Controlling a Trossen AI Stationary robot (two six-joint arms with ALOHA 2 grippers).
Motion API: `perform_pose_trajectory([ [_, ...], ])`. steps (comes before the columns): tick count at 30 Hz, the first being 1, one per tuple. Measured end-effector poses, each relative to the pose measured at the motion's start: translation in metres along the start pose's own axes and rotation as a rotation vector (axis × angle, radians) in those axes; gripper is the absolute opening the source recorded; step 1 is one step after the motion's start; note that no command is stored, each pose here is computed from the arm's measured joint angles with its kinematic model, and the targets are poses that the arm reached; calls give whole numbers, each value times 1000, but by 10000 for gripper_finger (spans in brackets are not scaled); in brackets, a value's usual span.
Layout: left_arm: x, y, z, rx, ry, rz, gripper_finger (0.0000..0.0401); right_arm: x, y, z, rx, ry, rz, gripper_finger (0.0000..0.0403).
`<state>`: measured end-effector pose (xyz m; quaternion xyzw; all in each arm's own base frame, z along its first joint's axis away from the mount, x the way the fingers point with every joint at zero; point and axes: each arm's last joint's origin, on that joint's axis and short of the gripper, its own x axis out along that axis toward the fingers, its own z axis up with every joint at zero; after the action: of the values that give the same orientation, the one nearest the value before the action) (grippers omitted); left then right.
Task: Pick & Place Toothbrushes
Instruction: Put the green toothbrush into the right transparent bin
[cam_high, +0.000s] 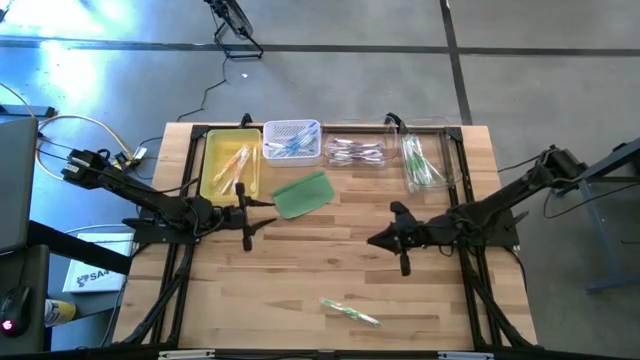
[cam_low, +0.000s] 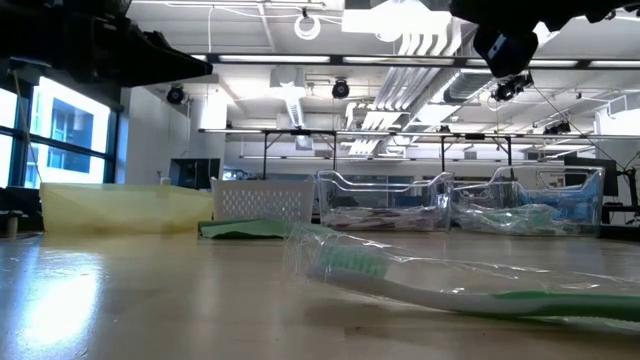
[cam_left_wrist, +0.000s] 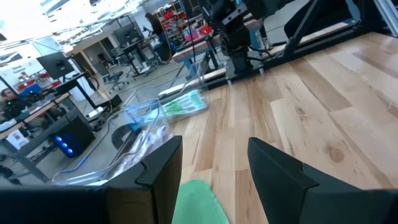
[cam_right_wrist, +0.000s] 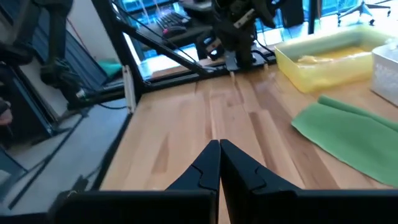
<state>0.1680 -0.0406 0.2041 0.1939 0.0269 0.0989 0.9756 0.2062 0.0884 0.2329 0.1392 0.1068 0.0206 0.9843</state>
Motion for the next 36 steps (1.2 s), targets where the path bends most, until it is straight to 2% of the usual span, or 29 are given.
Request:
perform_pose_trajectory([
  [5, 0, 0, 2, -10, -22, -20, 177, 7, 3, 0, 18, -42, 23, 2],
  [10, 0, -1, 2, -9, -31, -36, 177, 10, 5, -2, 18, -25, 74, 2],
  [24, 0, -1, 1, 1, -17, -41, 177, 10, 7, 4, 36, -93, 86, 2],
  [36, 0, -1, 0, 2, -15, -42, 177, 10, 7, 3, 34, -84, 83, 2],
])
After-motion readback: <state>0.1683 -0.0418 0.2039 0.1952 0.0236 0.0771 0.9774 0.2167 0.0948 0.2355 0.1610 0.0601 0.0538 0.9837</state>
